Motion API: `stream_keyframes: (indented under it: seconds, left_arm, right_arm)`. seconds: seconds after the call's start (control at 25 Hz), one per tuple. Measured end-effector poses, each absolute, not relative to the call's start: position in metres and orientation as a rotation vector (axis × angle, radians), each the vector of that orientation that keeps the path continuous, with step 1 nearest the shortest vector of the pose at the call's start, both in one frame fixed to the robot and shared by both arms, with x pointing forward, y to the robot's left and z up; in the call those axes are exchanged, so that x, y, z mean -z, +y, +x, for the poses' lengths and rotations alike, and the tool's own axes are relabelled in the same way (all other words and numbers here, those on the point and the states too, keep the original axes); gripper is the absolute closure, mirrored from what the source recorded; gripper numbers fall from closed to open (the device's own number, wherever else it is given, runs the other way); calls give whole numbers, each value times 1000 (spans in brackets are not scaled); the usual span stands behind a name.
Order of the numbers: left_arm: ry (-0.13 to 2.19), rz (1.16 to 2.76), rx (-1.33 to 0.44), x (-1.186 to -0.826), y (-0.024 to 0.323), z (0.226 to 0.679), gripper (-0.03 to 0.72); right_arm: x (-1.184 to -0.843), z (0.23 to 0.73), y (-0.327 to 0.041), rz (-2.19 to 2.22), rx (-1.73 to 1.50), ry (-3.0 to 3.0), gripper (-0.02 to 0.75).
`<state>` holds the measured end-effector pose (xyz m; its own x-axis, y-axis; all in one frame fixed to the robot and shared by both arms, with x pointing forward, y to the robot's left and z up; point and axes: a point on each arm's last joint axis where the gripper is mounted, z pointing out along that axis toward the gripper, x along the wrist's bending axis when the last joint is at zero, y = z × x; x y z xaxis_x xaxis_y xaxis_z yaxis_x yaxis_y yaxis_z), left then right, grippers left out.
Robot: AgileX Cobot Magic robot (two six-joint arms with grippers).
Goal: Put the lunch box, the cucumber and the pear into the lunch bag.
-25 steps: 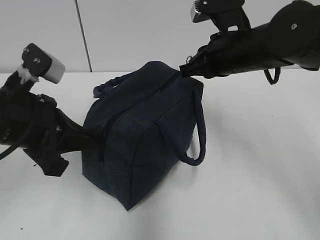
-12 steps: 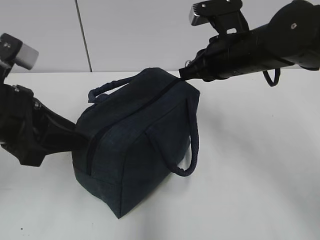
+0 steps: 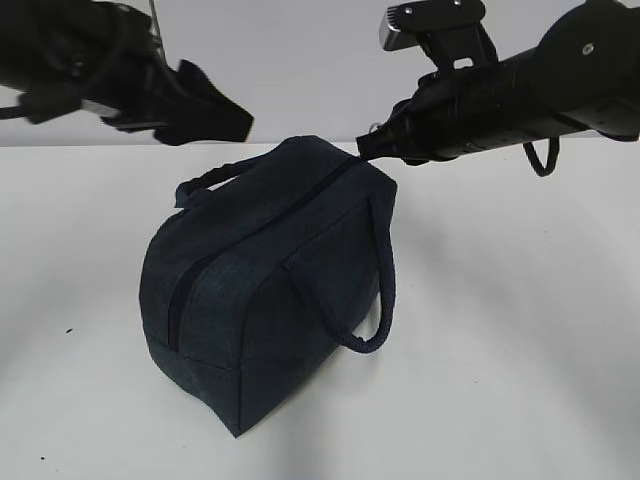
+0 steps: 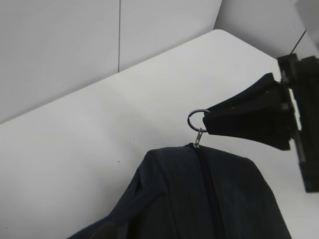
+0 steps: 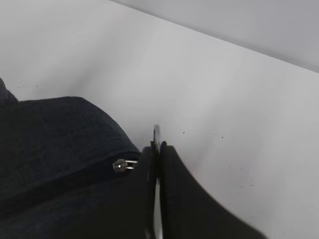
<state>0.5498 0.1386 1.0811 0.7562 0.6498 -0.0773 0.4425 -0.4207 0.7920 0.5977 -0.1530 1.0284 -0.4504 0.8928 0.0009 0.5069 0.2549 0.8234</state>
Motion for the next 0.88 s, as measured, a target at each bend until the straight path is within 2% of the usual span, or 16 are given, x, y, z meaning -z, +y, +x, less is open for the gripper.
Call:
stream_keyframes:
  seconds: [0.24,0.52,0.6,0.72,0.76,0.88]
  left_arm:
    - [880,2124,-237,-1062,121,584,308]
    - [869,2152,-187,-1052,109,584,317]
    - [887,2165,-158,-1044,104,585,377]
    - [925,2177,-119,-1032,101,587,592]
    - [930,2175,-118,-1032,101,587,641]
    - [924,2171,-134,-1036,102,587,684]
  right_arm:
    - [-1029,598,-153,1291,-1095,2057,732]
    - [-1029,597,-152,1304,-1103,2052,732]
    - [-1029,597,-152,1306,-1104,2051,732]
    - [-1029,597,-152,1309,-1106,2051,732]
    - [-1029,597,-152,1314,-1108,2051,732]
    - [-1026,598,-153,1321,-1104,2053,732]
